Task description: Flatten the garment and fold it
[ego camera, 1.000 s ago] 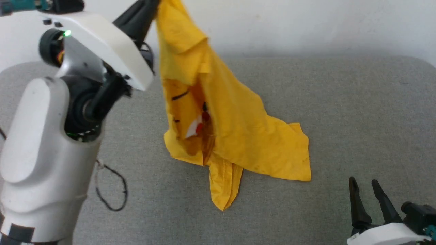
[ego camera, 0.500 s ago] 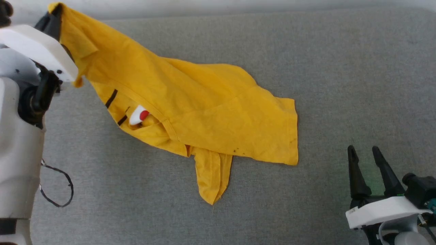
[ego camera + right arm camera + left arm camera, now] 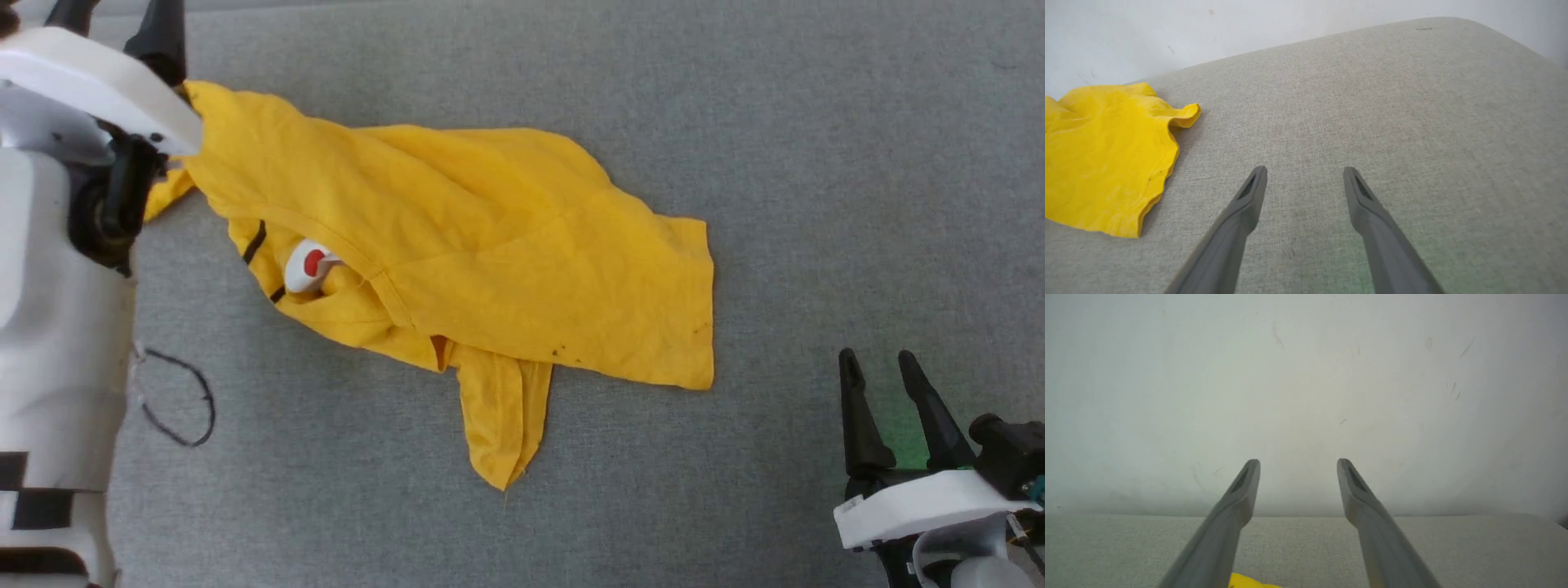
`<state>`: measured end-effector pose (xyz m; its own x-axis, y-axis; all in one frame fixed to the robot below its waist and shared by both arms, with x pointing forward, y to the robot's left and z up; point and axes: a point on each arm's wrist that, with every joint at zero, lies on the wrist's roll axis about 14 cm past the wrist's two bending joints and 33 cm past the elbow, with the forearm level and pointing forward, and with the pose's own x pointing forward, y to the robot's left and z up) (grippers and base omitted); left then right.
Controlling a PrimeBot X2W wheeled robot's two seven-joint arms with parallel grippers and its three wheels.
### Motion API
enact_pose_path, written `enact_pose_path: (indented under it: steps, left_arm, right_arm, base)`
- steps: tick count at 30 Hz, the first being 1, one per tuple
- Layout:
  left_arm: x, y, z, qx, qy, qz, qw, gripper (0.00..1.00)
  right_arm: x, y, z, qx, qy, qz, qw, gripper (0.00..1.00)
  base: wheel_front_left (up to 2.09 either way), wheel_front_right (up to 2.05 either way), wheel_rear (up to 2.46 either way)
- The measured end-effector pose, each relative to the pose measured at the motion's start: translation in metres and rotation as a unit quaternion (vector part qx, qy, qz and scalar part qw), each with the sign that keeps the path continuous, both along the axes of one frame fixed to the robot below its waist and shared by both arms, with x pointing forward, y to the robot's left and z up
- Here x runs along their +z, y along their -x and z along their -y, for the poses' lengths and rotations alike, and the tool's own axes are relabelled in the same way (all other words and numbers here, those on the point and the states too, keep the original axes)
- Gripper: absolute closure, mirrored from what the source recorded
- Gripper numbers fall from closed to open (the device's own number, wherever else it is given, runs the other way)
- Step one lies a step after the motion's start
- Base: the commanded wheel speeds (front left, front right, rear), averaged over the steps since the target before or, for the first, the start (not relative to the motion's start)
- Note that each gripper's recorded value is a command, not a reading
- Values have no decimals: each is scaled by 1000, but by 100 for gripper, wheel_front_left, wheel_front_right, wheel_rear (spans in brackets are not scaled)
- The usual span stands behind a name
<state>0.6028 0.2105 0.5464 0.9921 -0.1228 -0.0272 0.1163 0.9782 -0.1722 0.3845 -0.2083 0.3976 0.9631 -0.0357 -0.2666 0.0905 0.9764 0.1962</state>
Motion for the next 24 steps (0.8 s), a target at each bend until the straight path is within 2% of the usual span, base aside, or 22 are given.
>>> enact_pose_path:
  steps: [6, 12, 20, 24]
  left_arm:
    - [62, 30, 27, -35, 10, 116, 993, 0]
    - [74, 96, 31, -28, 11, 179, 983, 0]
    - [60, 192, 1, 64, 6, 186, 980, 0]
    - [45, 234, -5, 94, -32, 170, 980, 0]
  right_arm:
    - [12, 4, -9, 12, -6, 15, 1000, 0]
    - [24, 15, -14, 19, -11, 29, 999, 0]
    - [37, 36, -16, 19, -19, 44, 999, 0]
    - [41, 44, -14, 18, -19, 50, 998, 0]
  base:
    - [0, 0, 0]
    - [0, 0, 0]
    - [0, 0, 0]
    - [0, 0, 0]
